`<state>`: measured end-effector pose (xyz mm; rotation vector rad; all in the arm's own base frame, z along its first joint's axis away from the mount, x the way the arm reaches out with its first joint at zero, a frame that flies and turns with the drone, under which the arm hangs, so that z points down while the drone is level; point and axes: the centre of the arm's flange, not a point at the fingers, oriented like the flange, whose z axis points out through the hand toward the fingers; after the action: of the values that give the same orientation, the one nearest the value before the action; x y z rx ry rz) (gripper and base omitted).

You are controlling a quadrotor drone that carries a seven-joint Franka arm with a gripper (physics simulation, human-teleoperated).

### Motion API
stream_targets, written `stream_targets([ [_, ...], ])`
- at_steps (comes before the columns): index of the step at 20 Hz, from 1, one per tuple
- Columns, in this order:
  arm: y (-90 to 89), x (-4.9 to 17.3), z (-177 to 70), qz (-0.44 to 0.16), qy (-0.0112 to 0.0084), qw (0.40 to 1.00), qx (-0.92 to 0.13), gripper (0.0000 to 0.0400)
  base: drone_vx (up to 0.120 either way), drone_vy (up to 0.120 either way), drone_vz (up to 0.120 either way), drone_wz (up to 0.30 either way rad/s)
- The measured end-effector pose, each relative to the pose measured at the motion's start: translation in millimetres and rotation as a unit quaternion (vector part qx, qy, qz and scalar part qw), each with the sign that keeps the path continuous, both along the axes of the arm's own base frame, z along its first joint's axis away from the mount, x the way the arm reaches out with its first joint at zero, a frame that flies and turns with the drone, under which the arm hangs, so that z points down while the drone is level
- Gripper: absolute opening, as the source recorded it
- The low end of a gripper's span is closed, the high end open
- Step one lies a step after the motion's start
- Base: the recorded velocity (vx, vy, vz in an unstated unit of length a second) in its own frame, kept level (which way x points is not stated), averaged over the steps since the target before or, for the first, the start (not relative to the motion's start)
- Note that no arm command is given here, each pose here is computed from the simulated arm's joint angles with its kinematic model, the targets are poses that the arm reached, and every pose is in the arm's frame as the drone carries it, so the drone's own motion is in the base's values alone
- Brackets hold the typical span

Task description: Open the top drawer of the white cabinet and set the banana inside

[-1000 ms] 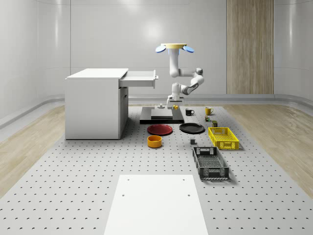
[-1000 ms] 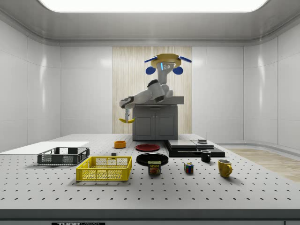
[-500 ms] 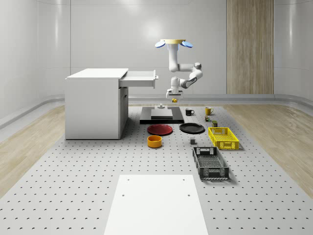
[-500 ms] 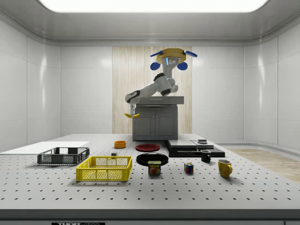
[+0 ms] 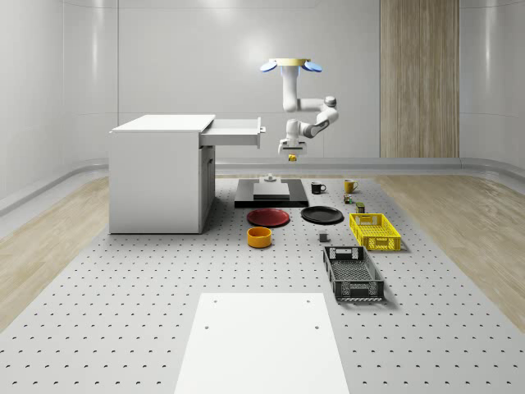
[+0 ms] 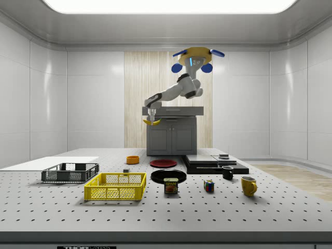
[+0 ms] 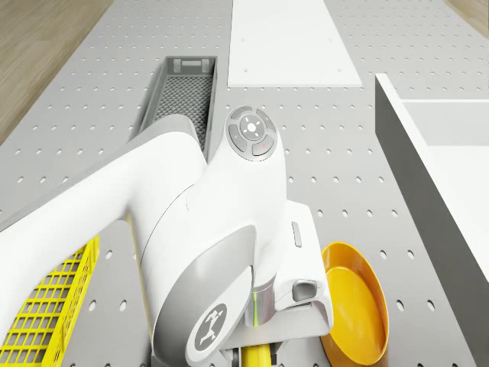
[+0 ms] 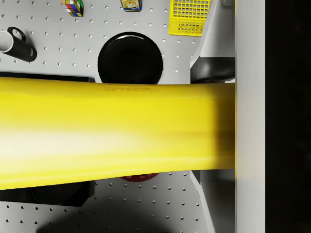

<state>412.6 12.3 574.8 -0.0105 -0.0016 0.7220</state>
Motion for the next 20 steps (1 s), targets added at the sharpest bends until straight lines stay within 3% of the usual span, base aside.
stream_targets([
  [20,0.0,0.0,0.0,0.000,0.0000,1.000,0.000,0.0192,-0.120,0.000,0.120,0.000],
])
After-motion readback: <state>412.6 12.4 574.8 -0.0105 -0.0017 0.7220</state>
